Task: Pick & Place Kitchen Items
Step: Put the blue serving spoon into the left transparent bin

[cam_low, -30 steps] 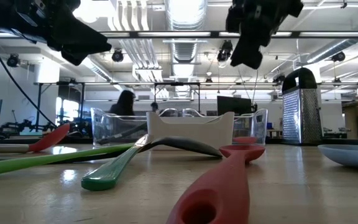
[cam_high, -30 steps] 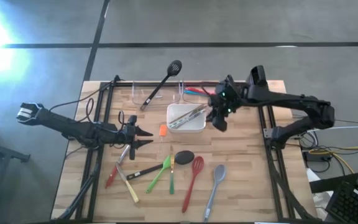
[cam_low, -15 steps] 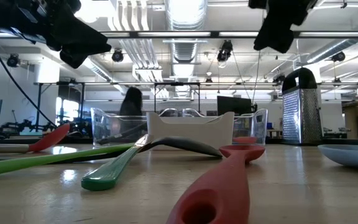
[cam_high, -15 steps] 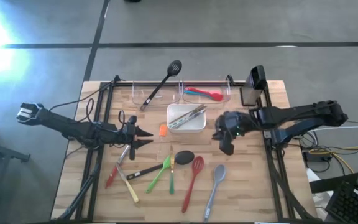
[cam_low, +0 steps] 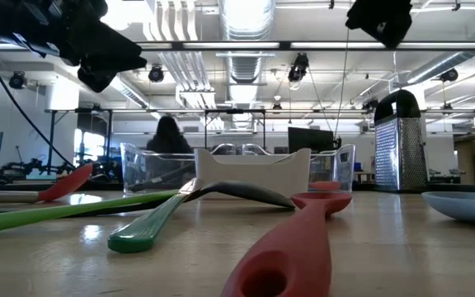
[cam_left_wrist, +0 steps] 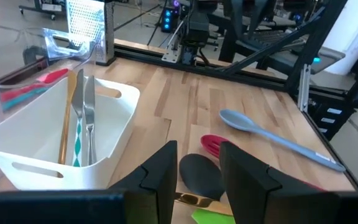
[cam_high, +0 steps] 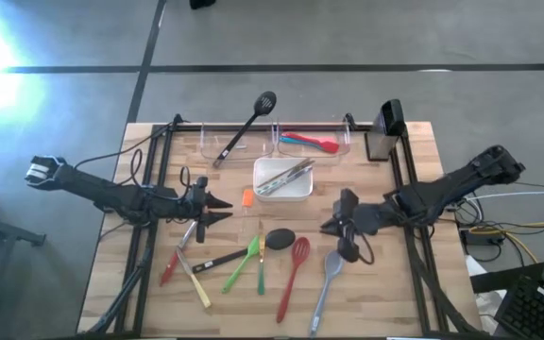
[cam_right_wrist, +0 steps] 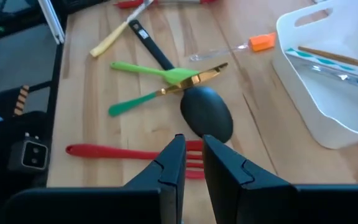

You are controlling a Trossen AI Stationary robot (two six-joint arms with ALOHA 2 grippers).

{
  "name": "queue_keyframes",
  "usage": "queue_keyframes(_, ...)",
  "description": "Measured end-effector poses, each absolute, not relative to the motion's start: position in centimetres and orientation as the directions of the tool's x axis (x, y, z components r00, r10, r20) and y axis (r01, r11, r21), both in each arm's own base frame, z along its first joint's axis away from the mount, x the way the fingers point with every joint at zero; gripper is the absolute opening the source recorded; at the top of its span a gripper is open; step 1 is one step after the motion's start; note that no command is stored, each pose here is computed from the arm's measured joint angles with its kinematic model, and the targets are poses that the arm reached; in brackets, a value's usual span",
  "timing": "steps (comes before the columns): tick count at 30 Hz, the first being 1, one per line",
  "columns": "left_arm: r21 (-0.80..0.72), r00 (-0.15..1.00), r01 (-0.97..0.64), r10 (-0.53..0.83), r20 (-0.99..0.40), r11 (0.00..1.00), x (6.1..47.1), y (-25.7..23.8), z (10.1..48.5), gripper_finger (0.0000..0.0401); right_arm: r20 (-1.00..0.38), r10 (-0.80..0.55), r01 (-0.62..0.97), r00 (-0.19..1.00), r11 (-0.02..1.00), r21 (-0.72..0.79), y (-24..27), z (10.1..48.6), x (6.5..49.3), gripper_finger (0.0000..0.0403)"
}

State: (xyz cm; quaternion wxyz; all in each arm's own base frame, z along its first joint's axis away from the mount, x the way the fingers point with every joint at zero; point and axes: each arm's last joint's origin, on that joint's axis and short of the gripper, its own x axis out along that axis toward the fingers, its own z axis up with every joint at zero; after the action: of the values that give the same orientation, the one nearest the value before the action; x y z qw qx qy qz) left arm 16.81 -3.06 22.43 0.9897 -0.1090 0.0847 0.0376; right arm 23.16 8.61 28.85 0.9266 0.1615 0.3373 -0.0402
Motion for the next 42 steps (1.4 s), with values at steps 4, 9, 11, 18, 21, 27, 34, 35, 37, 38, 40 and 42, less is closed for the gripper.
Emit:
queue_keyframes(4,-0.228,0.983,-0.094,0.054,-0.178,0.969,16.8,-3.1,22.4,0.0124,-0.617,0.024,0.198,0.787,0.936,0.290,9.7,28.4,22.8,0.0047)
queue_keyframes(9,-0.262,0.972,-0.102,0.040,-0.230,0.960,16.7,-3.3,21.9,0.0124,-0.600,0.020,0.215,0.800,0.924,0.317,10.9,28.0,22.3,0.0047)
queue_keyframes(11,-0.277,0.965,-0.104,0.030,-0.259,0.955,16.6,-3.6,21.5,0.0124,-0.590,0.008,0.217,0.808,0.925,0.311,11.3,27.9,22.1,0.0047)
queue_keyframes(18,-0.332,0.937,-0.122,-0.002,-0.349,0.935,16.7,-4.5,20.2,0.0124,-0.569,-0.008,0.224,0.822,0.924,0.310,11.8,27.9,21.8,0.0047)
queue_keyframes(21,-0.348,0.926,-0.115,-0.026,-0.376,0.930,16.8,-5.1,19.8,0.0123,-0.569,-0.009,0.230,0.822,0.920,0.318,11.8,27.9,21.8,0.0047)
queue_keyframes(27,-0.313,0.906,-0.097,-0.046,-0.421,0.945,17.1,-6.3,19.6,0.0101,-0.573,-0.010,0.234,0.820,0.919,0.318,11.8,27.7,21.8,0.0047)
queue_keyframes(34,-0.285,0.859,-0.099,-0.062,-0.508,0.953,17.4,-7.3,19.3,0.0071,-0.571,-0.009,0.234,0.821,0.917,0.323,11.8,27.3,21.8,0.0047)
queue_keyframes(35,-0.284,0.849,-0.103,-0.064,-0.525,0.953,17.4,-7.4,19.4,0.0067,-0.571,-0.009,0.237,0.821,0.916,0.325,11.8,27.2,21.8,0.0047)
queue_keyframes(37,-0.278,0.834,-0.106,-0.067,-0.548,0.955,17.4,-7.7,19.7,0.0058,-0.578,-0.012,0.243,0.816,0.914,0.325,11.7,26.9,21.7,0.0047)
queue_keyframes(38,-0.277,0.833,-0.103,-0.069,-0.548,0.955,17.5,-8.0,19.9,0.0053,-0.582,-0.013,0.245,0.813,0.915,0.322,11.7,26.7,21.7,0.0047)
queue_keyframes(40,-0.275,0.838,-0.092,-0.075,-0.541,0.957,17.7,-8.3,20.5,0.0044,-0.583,-0.013,0.246,0.813,0.914,0.322,11.7,26.4,21.7,0.0047)
queue_keyframes(42,-0.269,0.845,-0.070,-0.087,-0.528,0.961,18.0,-8.7,21.1,0.0034,-0.578,-0.012,0.245,0.816,0.913,0.327,11.7,26.3,21.7,0.0047)
